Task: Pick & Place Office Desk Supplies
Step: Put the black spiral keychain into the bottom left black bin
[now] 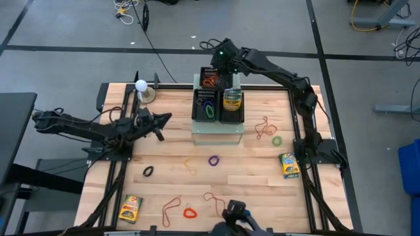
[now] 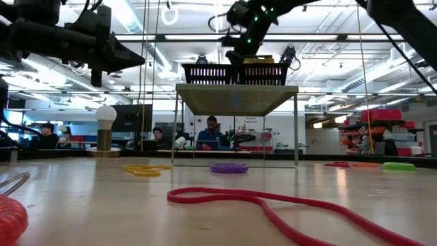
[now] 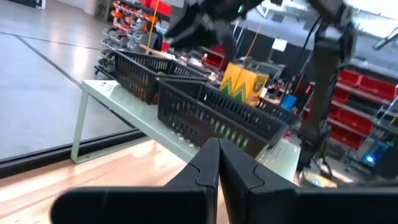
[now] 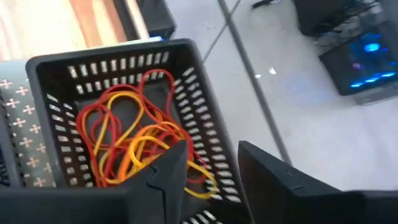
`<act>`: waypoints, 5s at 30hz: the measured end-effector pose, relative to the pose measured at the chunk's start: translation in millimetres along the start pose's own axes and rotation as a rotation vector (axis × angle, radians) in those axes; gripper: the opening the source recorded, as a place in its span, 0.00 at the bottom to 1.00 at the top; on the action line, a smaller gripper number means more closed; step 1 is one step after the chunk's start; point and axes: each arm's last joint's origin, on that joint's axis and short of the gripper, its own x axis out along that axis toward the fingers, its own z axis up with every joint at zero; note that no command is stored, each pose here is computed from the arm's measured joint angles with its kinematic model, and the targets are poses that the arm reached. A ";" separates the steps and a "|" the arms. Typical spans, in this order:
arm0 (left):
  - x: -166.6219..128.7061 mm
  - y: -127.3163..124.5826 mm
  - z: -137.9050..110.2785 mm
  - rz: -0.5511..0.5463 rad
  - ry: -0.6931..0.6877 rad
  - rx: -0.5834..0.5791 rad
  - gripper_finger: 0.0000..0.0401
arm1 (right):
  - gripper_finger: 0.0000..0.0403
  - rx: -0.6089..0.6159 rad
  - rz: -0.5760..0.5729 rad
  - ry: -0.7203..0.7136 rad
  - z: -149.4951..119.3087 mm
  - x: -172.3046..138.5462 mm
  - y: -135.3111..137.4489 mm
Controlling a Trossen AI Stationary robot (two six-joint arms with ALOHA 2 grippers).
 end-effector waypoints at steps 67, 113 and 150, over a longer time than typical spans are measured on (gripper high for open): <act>12.9 -114.8 -106.8 0.021 1.082 0.086 0.06 | 0.03 0.821 0.289 -0.172 -283.1 -103.0 178.6; -54.7 -89.6 -104.6 0.521 1.634 0.216 0.26 | 0.03 0.793 0.314 -0.239 -277.9 -107.4 182.2; -57.1 -84.2 -103.5 0.403 1.712 0.407 0.13 | 0.03 0.812 0.299 -0.245 -277.8 -107.4 181.7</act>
